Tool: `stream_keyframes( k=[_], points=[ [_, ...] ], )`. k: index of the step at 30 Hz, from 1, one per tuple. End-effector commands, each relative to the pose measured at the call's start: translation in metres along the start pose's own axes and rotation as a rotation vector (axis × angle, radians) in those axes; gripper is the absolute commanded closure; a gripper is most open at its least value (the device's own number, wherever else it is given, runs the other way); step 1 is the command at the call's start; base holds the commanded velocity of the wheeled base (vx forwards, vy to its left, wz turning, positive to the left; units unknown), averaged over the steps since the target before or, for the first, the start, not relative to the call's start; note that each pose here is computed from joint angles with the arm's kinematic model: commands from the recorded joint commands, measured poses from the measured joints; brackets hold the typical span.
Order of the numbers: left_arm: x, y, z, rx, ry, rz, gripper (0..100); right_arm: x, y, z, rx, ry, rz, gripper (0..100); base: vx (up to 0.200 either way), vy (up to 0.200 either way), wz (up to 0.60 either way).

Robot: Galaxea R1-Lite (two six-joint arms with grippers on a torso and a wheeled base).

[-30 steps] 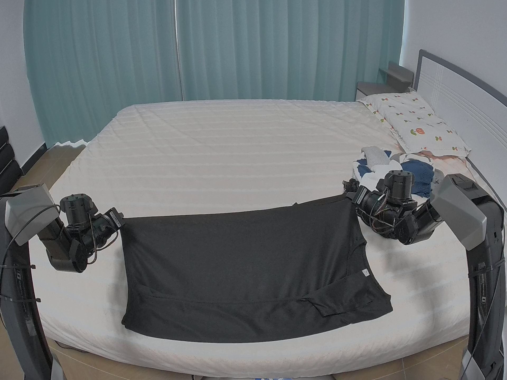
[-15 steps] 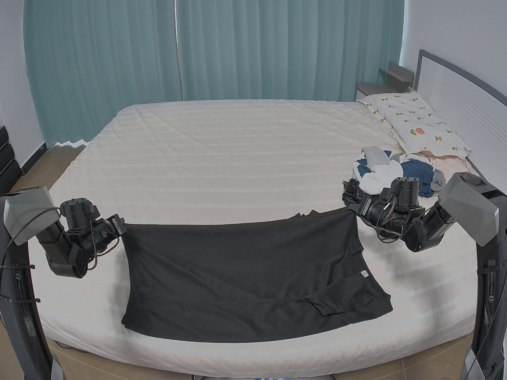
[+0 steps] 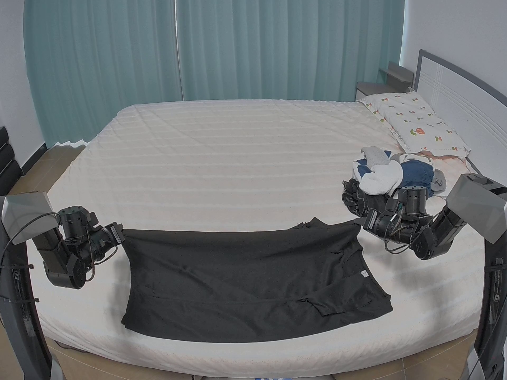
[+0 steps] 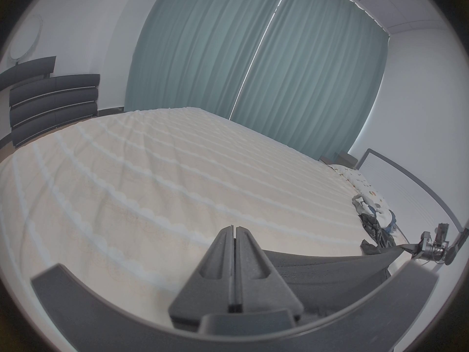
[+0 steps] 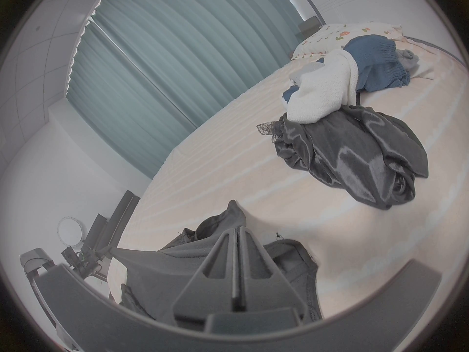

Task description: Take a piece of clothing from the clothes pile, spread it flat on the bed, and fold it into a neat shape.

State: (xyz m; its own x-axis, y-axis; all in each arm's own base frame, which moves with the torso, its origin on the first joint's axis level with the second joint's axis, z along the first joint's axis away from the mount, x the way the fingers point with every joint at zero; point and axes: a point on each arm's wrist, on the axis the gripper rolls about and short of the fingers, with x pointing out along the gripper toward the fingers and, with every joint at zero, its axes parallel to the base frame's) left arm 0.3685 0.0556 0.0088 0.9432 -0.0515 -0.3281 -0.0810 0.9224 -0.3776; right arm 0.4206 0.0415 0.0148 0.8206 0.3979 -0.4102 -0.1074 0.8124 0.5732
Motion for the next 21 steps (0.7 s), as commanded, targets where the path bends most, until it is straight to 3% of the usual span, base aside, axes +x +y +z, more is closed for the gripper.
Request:
stream_keyframes(
  k=[1,6,11,21],
  points=[
    [-0.007,0.003,-0.010,0.003,0.020,0.008,100,-0.006,-0.002,-0.008,-0.005,0.031,-0.009,100,0.000,0.000,0.00],
    [-0.012,0.004,-0.019,0.002,0.048,-0.005,100,-0.011,-0.005,-0.017,-0.021,0.070,-0.014,100,0.000,0.000,0.00],
    [-0.017,0.009,-0.037,0.086,0.097,0.004,100,-0.014,-0.010,-0.026,-0.022,0.099,-0.030,100,0.000,0.000,0.00],
    [-0.031,0.017,-0.067,0.156,0.153,0.014,100,-0.024,-0.017,-0.044,-0.060,0.165,-0.059,100,0.000,0.000,0.00]
  ],
)
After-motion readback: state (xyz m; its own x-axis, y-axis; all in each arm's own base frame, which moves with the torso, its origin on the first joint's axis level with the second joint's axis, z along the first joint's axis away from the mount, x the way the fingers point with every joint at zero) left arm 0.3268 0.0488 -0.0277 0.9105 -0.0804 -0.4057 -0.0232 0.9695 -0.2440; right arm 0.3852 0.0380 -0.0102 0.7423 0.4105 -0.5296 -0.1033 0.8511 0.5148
